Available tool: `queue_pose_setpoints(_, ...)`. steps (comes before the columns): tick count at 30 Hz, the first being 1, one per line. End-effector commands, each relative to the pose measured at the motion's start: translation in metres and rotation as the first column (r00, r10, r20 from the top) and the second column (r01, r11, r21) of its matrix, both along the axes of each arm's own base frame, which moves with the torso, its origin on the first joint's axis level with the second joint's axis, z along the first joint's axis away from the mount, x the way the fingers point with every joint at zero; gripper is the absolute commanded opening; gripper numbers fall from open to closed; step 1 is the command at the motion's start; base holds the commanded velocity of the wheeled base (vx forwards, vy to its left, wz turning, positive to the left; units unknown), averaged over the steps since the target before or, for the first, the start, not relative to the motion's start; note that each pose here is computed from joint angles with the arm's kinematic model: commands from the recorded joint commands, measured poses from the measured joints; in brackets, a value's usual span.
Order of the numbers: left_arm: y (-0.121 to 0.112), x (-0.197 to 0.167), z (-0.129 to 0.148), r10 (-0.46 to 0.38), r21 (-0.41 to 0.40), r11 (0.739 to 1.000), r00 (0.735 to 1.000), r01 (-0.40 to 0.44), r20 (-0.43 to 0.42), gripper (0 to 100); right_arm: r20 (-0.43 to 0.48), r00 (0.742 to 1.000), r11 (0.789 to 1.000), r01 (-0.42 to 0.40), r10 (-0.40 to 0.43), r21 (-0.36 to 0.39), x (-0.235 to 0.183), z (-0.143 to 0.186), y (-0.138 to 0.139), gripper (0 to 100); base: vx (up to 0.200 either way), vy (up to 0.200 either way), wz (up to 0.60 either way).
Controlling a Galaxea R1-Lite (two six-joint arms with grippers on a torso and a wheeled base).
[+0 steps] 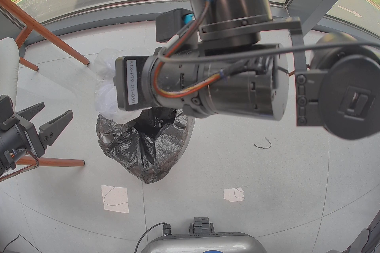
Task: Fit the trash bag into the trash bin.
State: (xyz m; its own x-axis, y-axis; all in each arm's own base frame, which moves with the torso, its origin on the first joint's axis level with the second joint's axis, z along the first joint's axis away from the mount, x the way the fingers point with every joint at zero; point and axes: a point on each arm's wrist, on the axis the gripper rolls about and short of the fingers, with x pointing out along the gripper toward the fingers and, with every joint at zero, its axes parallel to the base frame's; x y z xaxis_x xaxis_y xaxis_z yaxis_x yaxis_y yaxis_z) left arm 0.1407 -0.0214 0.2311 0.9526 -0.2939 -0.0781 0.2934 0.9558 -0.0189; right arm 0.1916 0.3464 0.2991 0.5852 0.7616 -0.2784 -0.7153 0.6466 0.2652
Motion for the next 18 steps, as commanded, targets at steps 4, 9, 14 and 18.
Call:
queue_pose_setpoints(4,0.001,-0.001,0.005,0.003,-0.004,1.0,1.0,-0.003,0.027,100,0.027,0.999,0.999,0.019,-0.02,0.029,-0.01,0.017,-0.013,100,0.0,0.0,0.0)
queue_pose_setpoints(9,0.001,-0.002,0.012,0.011,-0.01,1.0,0.998,-0.01,0.058,100,0.1,0.989,0.994,0.107,-0.111,0.038,-0.025,0.042,-0.055,100,0.0,0.0,0.0)
queue_pose_setpoints(14,0.015,-0.029,0.03,0.107,-0.056,0.994,0.98,-0.099,0.168,100,0.179,0.891,0.905,0.425,-0.417,-0.005,-0.066,0.065,-0.182,100,0.0,0.0,0.0)
queue_pose_setpoints(18,0.018,-0.065,0.014,0.147,-0.104,0.986,0.969,-0.128,0.197,100,0.141,0.75,0.749,0.659,-0.646,-0.073,-0.114,0.026,-0.283,100,0.0,0.0,0.0)
